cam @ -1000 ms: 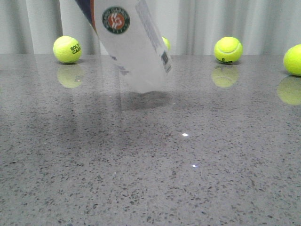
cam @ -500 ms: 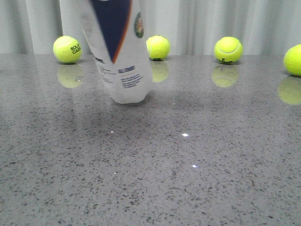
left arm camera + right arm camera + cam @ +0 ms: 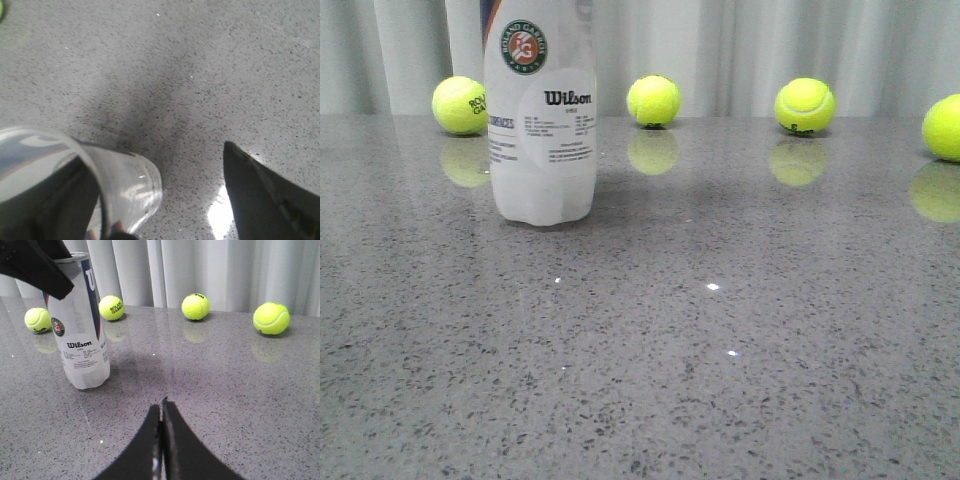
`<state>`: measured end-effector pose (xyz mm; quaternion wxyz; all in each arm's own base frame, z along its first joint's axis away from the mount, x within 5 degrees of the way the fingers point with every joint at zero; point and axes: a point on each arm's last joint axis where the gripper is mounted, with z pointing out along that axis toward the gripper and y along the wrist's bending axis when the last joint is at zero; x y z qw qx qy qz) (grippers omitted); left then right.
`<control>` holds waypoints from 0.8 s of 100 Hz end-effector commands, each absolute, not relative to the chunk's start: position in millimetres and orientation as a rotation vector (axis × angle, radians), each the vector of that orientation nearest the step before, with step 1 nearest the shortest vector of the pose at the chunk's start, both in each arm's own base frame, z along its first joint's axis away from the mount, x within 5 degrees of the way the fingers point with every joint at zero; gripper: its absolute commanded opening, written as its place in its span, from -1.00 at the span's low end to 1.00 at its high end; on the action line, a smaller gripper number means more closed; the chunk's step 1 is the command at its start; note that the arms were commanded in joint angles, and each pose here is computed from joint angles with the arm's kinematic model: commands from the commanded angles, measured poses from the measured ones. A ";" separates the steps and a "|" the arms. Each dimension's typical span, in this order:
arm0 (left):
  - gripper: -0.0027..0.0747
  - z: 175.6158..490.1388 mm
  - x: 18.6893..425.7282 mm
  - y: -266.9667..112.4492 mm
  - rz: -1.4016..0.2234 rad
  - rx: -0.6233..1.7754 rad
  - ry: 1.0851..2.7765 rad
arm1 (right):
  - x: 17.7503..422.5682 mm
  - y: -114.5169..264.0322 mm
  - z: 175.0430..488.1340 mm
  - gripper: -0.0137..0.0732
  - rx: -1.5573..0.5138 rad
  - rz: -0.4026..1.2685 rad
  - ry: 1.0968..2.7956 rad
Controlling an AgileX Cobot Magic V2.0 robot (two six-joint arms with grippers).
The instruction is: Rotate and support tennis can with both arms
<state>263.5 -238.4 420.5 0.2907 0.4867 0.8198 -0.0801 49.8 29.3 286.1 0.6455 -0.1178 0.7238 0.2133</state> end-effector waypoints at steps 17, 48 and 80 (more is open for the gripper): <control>0.34 446.7 256.8 -221.6 -0.247 1.209 2.158 | 51.0 27.8 300.0 -0.82 -0.250 0.474 1.562; -0.02 468.8 250.5 -215.9 -0.307 1.060 2.095 | 51.0 27.8 299.9 -0.82 -0.250 0.474 1.563; -0.98 488.0 215.9 -187.7 -0.389 0.900 1.869 | 51.0 27.8 299.9 -0.82 -0.250 0.474 1.563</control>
